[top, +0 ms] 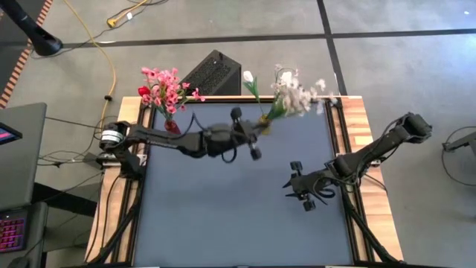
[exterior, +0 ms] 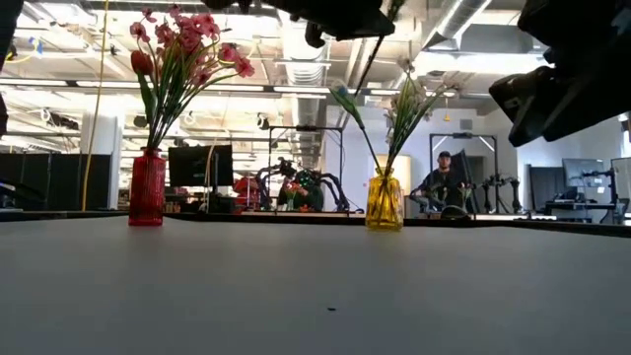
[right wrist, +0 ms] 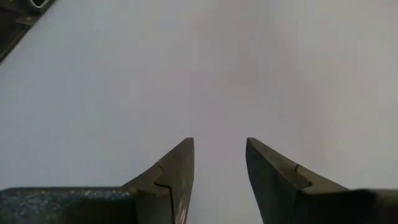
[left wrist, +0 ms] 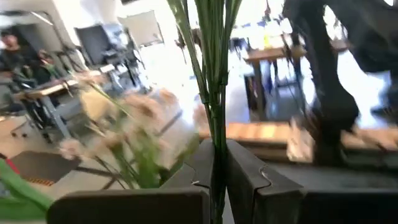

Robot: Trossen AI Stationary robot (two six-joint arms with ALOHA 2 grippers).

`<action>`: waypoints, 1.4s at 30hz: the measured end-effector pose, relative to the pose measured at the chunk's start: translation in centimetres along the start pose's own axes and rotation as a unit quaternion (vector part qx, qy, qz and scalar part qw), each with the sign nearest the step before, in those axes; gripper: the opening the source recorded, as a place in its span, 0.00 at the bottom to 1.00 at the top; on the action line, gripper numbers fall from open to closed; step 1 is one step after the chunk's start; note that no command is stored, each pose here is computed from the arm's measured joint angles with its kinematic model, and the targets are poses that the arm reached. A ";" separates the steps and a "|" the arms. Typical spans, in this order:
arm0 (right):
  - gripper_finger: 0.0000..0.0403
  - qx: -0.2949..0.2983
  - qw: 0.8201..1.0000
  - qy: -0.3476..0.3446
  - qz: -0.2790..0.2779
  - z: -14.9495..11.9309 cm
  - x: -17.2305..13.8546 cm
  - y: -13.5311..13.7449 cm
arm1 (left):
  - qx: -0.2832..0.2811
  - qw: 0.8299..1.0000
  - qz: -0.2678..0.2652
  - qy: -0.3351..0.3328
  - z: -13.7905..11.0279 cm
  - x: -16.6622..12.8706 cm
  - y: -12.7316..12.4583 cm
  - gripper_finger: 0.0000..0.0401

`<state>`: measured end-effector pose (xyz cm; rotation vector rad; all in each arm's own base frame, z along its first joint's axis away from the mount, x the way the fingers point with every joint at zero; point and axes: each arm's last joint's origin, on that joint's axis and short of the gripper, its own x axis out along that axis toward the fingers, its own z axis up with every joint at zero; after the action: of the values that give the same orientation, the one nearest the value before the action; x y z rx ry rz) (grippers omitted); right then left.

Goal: Sort flowers into vase by color
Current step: Put the white flowers into the yellow vase

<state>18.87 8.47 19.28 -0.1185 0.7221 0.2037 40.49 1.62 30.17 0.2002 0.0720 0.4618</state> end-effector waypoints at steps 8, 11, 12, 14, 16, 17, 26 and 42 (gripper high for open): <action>0.42 0.001 1.000 0.006 -0.008 -0.2 -0.7 -0.5 | -0.101 0.992 0.042 -0.069 -0.1 2.0 5.3 0.02; 0.42 0.008 1.000 0.009 -0.024 -0.4 -1.7 -0.8 | -0.128 0.986 0.048 -0.092 -1.3 2.7 6.0 0.02; 0.42 0.010 0.999 0.004 -0.032 -0.4 -2.0 -0.9 | -0.133 0.985 0.049 -0.094 -1.9 2.9 5.9 0.02; 0.42 0.010 0.999 -0.002 -0.049 -0.4 -2.7 -1.2 | -0.141 0.982 0.049 -0.119 -2.9 3.6 5.4 0.02; 0.42 0.008 0.998 -0.006 -0.061 -0.5 -3.2 -1.3 | -0.142 0.980 0.054 -0.131 -3.9 4.1 4.6 0.02; 0.42 0.007 0.998 -0.011 -0.064 -0.4 -3.4 -1.4 | -0.139 0.979 0.062 -0.136 -4.5 4.3 4.2 0.02; 0.42 0.019 0.995 -0.026 -0.090 -2.0 -3.6 -2.6 | -0.133 0.966 0.127 -0.180 -9.4 5.9 2.7 0.02; 0.42 0.026 0.993 -0.036 -0.108 -1.8 -3.8 -3.9 | -0.153 0.962 0.133 -0.181 -15.2 8.2 4.9 0.02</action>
<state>15.84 3.80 20.63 -0.1386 0.6379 -0.0173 43.94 12.24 16.14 -0.0136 -0.3881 0.6905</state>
